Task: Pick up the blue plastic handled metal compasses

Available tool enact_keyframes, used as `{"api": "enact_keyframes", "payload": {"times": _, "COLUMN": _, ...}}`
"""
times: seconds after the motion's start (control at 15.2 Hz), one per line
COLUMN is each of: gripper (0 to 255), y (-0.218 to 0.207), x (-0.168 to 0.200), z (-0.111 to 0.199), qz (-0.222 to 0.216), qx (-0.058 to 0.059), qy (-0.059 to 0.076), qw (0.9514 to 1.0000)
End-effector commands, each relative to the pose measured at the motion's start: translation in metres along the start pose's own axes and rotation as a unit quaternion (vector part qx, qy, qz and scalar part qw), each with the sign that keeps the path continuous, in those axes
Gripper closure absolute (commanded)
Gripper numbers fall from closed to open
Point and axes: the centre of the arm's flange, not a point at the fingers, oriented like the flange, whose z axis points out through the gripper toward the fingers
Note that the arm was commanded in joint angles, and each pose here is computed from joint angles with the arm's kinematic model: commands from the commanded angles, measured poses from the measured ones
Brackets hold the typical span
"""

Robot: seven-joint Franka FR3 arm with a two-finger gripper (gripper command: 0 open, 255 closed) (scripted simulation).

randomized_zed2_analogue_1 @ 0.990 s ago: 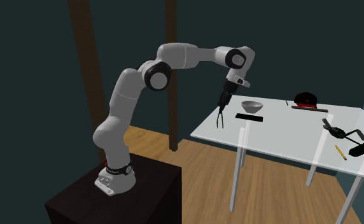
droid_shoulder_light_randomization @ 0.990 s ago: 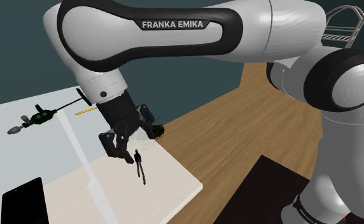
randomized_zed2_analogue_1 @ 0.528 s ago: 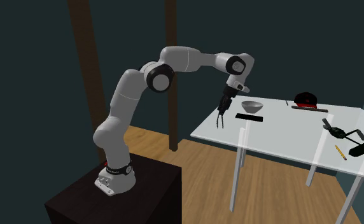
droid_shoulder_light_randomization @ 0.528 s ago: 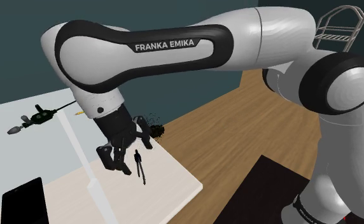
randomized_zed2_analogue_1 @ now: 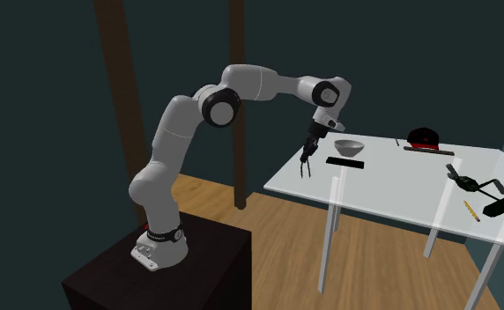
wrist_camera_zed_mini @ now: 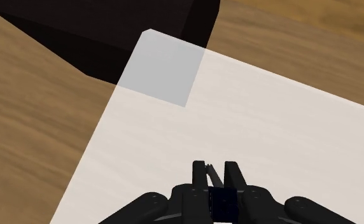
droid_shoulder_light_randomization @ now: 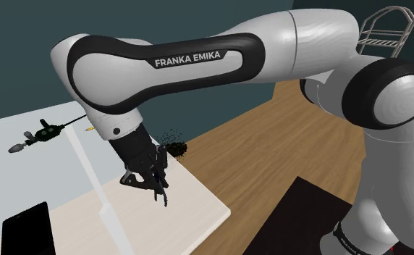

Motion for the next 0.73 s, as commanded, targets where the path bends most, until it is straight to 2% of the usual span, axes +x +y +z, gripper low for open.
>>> {"api": "enact_keyframes", "payload": {"times": 0.0, "gripper": 255, "y": 0.000, "x": 0.000, "z": 0.000, "qz": 0.000, "qx": 0.000, "qy": 0.000, "qw": 1.0000}}
{"api": "enact_keyframes", "payload": {"times": 0.26, "gripper": 255, "y": -0.001, "x": 0.000, "z": 0.000, "qz": 0.000, "qx": 0.000, "qy": 0.000, "qw": 1.0000}}
{"api": "enact_keyframes", "payload": {"times": 0.66, "gripper": 255, "y": 0.001, "x": -0.012, "z": -0.029, "qz": 0.000, "qx": 0.000, "qy": 0.000, "qw": 1.0000}}
